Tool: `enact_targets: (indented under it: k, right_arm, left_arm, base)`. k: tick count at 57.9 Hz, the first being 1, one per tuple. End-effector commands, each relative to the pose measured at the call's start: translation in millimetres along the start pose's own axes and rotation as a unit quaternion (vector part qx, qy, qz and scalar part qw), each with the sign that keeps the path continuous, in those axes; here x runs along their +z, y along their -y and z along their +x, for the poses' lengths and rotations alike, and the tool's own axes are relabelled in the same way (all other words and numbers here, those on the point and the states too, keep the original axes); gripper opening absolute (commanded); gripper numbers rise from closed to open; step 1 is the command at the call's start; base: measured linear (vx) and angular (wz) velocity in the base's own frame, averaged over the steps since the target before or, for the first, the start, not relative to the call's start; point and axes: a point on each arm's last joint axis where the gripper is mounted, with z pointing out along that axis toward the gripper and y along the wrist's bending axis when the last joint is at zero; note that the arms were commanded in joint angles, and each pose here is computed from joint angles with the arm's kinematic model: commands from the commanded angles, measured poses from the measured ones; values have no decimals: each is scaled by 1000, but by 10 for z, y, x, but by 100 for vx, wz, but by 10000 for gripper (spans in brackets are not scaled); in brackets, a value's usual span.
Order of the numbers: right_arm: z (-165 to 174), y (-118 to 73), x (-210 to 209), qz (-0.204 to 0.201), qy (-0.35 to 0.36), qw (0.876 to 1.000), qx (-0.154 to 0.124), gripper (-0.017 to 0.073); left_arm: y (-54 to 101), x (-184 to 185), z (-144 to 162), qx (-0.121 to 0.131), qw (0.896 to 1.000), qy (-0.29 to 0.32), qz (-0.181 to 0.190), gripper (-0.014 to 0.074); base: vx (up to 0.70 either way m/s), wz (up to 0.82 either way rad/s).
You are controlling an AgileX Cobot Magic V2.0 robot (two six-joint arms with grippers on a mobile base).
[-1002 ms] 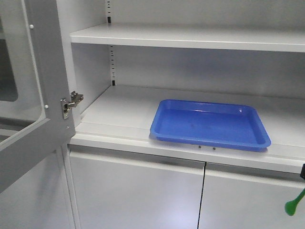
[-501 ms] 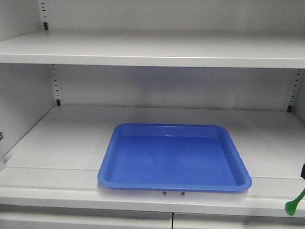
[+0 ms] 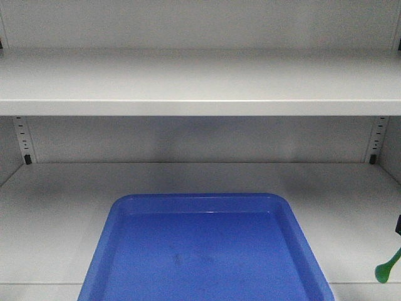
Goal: Sort red and green spoons into left cabinet
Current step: 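Drive up to the open cabinet shelf holding the blue tray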
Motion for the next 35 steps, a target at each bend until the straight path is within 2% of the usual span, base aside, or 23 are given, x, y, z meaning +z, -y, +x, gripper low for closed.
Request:
enact_targets:
  k: [1, 17, 35]
  right_arm:
    - [-115, 17, -17, 10, 22, 1000, 10, -4]
    - [-115, 17, -17, 10, 22, 1000, 10, -4]
    - [-115, 17, -17, 10, 22, 1000, 10, -4]
  left_arm:
    - [-23, -27, -141, -9, 999, 46, -12, 0]
    - [-23, -27, -141, -9, 999, 46, -12, 0]
    - [-23, -27, -141, -9, 999, 46, -12, 0]
  base:
    - [21, 8]
    - [15, 5]
    - [2, 0]
